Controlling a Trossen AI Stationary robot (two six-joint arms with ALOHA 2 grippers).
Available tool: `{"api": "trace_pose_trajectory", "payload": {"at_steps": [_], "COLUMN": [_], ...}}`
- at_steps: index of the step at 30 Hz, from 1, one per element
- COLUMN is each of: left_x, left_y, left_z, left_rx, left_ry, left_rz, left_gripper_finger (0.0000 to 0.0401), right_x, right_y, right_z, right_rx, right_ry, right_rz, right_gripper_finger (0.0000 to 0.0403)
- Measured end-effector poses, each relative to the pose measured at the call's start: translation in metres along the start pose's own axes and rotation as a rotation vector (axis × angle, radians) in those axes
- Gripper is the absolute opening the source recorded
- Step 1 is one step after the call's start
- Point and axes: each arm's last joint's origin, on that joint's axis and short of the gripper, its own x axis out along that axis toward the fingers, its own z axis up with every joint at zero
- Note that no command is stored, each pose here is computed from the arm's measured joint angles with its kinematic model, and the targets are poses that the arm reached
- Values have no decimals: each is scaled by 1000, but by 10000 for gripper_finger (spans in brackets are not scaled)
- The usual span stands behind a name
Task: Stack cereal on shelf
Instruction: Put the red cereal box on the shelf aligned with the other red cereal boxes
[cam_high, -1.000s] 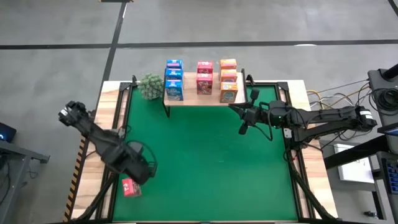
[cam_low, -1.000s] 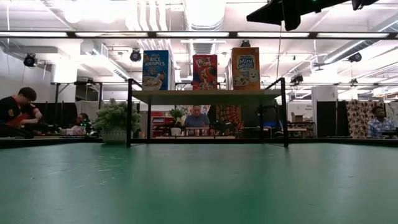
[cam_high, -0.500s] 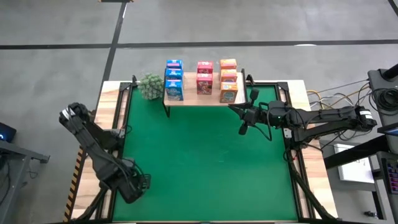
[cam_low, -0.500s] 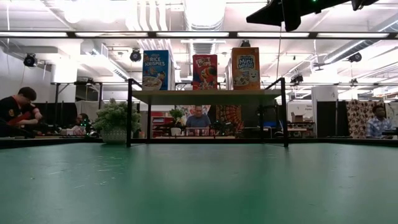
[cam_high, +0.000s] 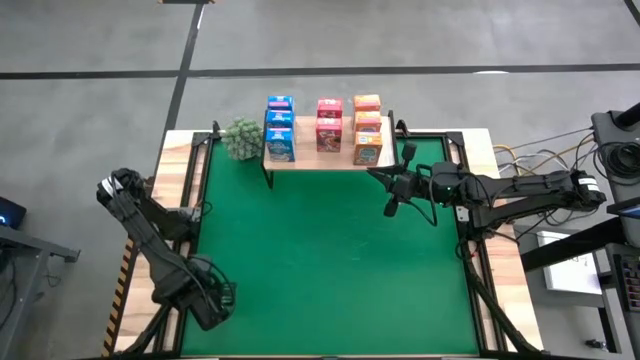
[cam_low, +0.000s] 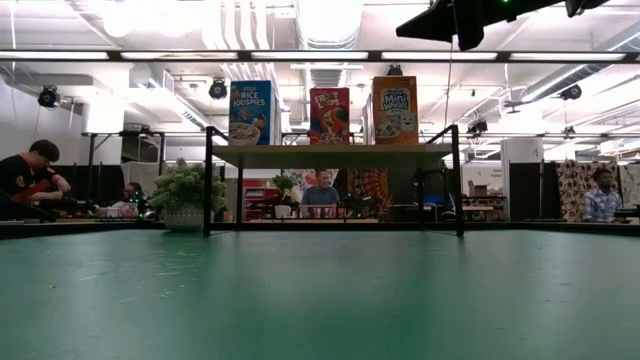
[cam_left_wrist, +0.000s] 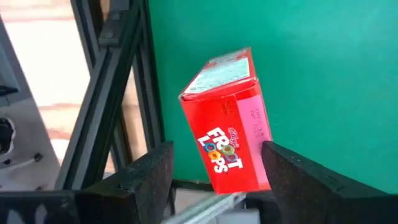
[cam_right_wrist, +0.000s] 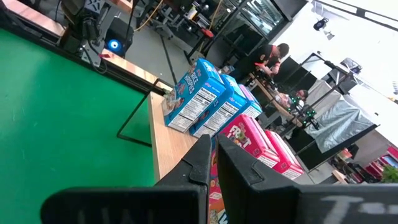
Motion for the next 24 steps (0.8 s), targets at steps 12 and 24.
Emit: {"api": "trace_pose_trajectory", "payload": {"at_steps": [12, 24], "left_x": [0, -3], "left_y": [-6, -4], "left_z": [-4, -2], "left_rx": [-8, -24], "left_ry": [-44, -77], "left_rz": [-43, -40], "left_gripper_finger": [229, 252], "right_x": [0, 0], "right_y": [1, 1], "right_z": [-1, -2], "right_rx": [3, 13], "right_ry": [7, 18], "right_rz": [5, 13], "right_gripper_finger": [13, 13]}}
